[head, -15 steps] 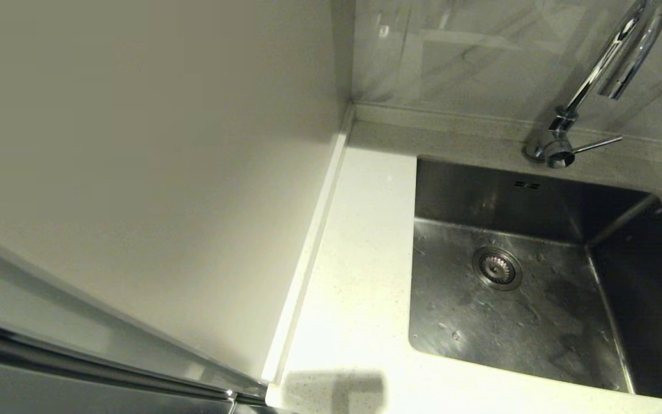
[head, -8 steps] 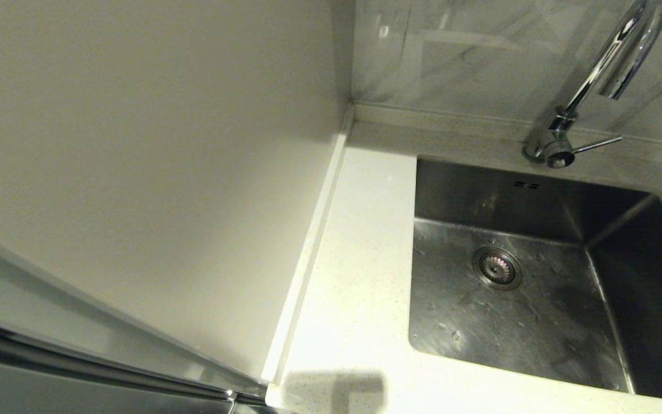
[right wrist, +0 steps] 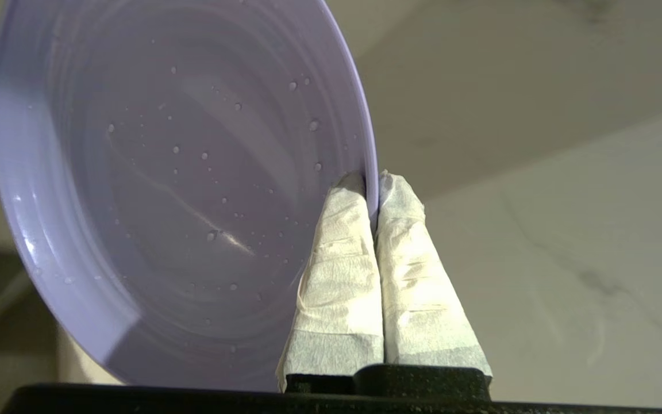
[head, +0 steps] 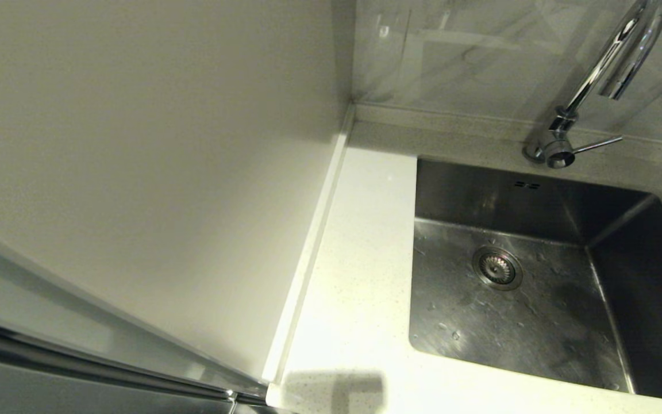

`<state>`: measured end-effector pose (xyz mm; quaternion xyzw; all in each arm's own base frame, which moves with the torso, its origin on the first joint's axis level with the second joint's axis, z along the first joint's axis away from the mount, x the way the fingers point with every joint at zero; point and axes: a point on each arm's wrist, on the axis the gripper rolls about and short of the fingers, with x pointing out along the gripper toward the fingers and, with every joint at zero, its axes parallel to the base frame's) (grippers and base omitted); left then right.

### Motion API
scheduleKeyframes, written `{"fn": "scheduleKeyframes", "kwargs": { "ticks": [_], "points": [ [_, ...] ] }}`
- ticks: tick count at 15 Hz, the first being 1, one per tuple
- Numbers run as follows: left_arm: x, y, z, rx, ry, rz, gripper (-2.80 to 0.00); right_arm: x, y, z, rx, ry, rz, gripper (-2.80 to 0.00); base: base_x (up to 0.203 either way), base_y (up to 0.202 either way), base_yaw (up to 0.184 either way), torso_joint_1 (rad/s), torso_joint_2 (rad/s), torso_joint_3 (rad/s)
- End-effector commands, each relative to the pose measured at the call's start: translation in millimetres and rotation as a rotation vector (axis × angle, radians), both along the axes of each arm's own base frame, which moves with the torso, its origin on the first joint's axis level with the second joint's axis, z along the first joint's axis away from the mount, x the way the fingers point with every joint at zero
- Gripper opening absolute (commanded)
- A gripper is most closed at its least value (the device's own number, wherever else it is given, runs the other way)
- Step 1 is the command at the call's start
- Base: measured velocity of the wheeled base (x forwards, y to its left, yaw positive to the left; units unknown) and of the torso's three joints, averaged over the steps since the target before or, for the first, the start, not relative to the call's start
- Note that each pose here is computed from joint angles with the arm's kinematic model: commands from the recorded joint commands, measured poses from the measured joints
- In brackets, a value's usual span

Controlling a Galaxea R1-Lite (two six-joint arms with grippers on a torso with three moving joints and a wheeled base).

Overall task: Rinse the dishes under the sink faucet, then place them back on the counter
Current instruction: Put a plate back to the table from the sink

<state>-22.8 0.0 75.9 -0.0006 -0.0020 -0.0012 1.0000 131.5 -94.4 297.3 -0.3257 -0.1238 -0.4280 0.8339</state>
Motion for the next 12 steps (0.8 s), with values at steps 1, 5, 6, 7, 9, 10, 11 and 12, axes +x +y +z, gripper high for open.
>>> {"fn": "scheduleKeyframes", "kwargs": {
  "ticks": [1,5,6,7,9,10,11,12],
  "points": [
    [0,0,-1,0.0,0.002,-0.001,-2.8,-7,-7,13,0.02,-0.04,-0.061,-2.8,0.0,0.0,0.0,0.0,0.0,0.0],
    [0,0,-1,0.0,0.001,-0.001,-2.8,-28,-32,-8,0.384,0.026,-0.18,-2.8,0.0,0.0,0.0,0.0,0.0,0.0],
    [0,0,-1,0.0,0.002,0.0,-2.8,-32,-34,-18,0.507,0.032,-0.171,-2.8,0.0,0.0,0.0,0.0,0.0,0.0],
    [0,0,0,0.0,0.001,-0.001,-2.8,-37,-34,-27,0.604,0.058,-0.12,-2.8,0.0,0.0,0.0,0.0,0.0,0.0],
    [0,0,-1,0.0,0.0,0.0,-2.8,-42,-32,-44,0.795,0.135,-0.019,-2.8,0.0,0.0,0.0,0.0,0.0,0.0],
    [0,0,-1,0.0,0.002,0.001,-2.8,-44,-29,-50,0.898,0.144,0.008,-2.8,0.0,0.0,0.0,0.0,0.0,0.0],
    [0,0,-1,0.0,0.002,0.001,-2.8,-48,-25,-51,0.979,0.134,0.02,-2.8,0.0,0.0,0.0,0.0,0.0,0.0],
    [0,0,-1,0.0,0.002,0.0,-2.8,-52,-22,-49,1.056,0.112,0.021,-2.8,0.0,0.0,0.0,0.0,0.0,0.0]
  ]
}}
